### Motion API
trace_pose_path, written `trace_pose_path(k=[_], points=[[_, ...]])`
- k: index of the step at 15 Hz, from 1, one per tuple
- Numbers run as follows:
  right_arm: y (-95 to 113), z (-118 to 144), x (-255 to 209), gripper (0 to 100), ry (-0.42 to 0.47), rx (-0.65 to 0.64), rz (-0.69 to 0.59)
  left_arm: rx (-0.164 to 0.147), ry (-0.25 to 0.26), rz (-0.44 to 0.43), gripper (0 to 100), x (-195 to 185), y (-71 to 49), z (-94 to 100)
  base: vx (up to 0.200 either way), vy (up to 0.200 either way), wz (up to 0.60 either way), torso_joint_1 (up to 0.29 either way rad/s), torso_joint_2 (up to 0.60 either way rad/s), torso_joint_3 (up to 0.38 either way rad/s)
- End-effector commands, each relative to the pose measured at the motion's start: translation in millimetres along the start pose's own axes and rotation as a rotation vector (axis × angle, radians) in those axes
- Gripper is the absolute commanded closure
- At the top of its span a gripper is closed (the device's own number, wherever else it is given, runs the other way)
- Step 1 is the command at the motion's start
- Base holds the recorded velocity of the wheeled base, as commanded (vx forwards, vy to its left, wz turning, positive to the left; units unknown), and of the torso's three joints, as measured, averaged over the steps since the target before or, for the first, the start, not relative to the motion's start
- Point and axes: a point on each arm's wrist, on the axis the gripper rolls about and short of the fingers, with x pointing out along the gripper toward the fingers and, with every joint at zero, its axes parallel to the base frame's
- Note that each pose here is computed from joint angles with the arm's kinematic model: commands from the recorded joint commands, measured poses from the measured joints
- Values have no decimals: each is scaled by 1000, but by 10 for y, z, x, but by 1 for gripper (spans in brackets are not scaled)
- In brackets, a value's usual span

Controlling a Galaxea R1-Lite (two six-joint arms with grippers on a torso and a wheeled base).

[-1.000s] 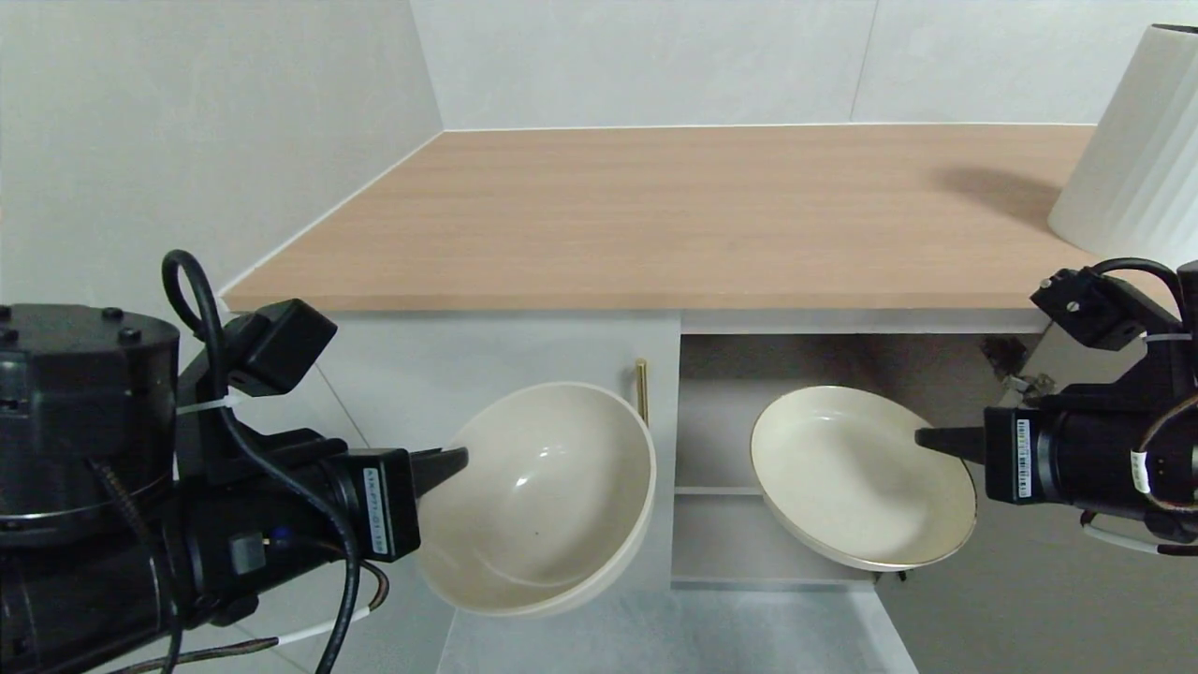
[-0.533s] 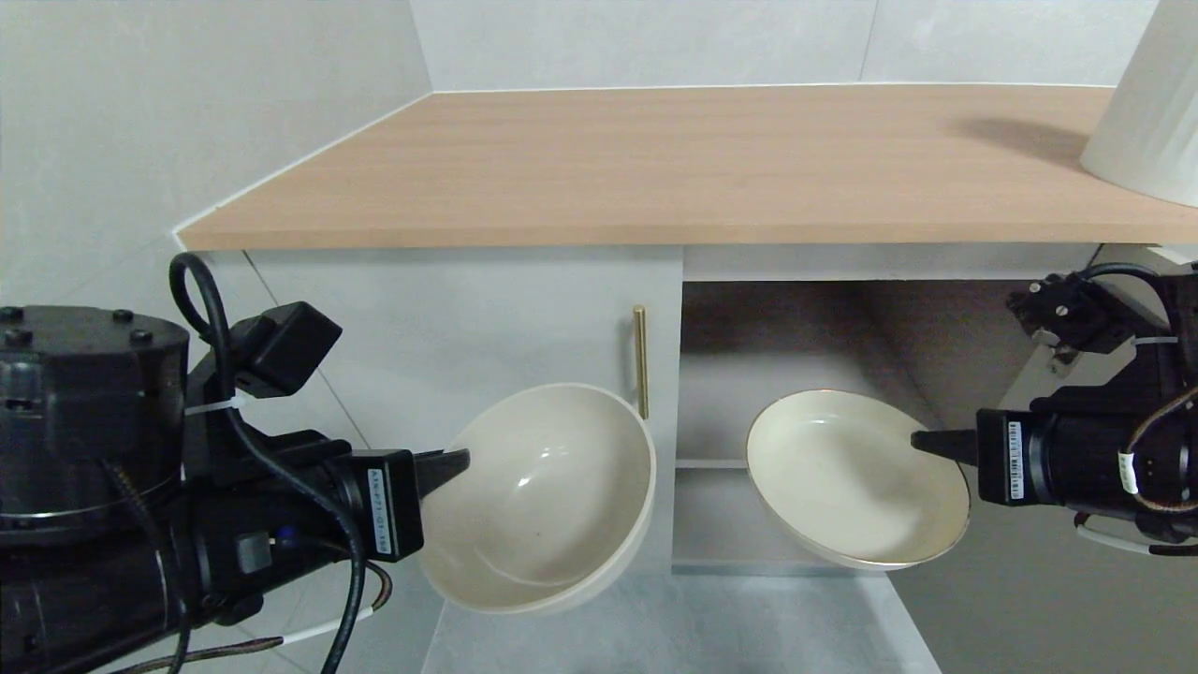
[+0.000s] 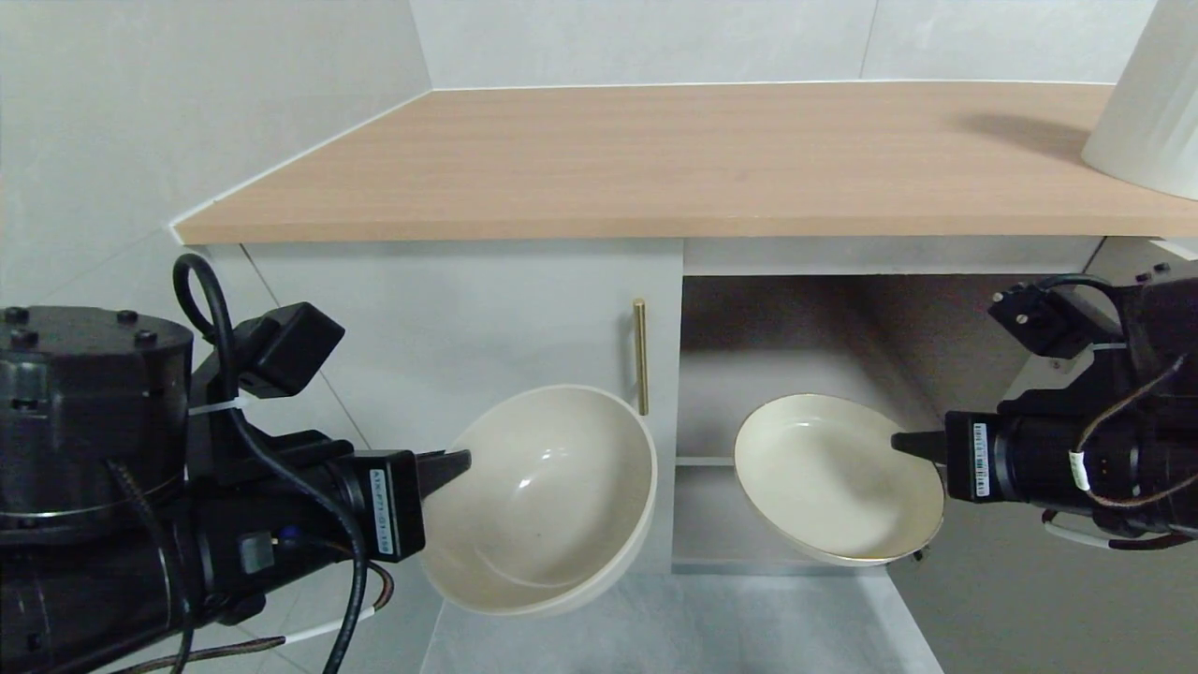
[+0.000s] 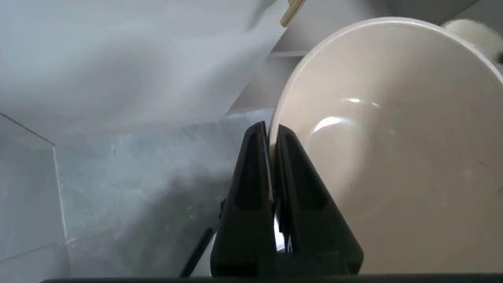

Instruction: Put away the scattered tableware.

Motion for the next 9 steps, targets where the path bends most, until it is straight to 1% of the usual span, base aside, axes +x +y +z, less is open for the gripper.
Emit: trace_pose_path(k=[1, 2, 4, 6, 8, 9], points=[[4, -75, 374, 100, 63, -4, -50, -1, 9, 5, 100, 33, 1, -10, 0, 0, 0, 0, 0, 0], [-3, -121, 563, 100, 74, 0, -90, 1, 10, 6, 100, 33, 2, -11, 0, 0, 0, 0, 0, 0], [-108, -203, 947, 100, 79, 30, -169, 0, 7, 4, 100, 28, 1, -8, 0, 0, 0, 0, 0, 0], [-221, -270, 1247, 100, 54, 86, -204, 0, 9, 5, 100, 33, 1, -10, 0, 0, 0, 0, 0, 0], [-369, -291, 1482, 100, 8, 114, -239, 0, 6, 4, 100, 31, -2, -1, 0, 0, 0, 0, 0, 0], [-456, -322, 1595, 100, 5, 124, -265, 0, 6, 4, 100, 31, -2, -1, 0, 0, 0, 0, 0, 0]])
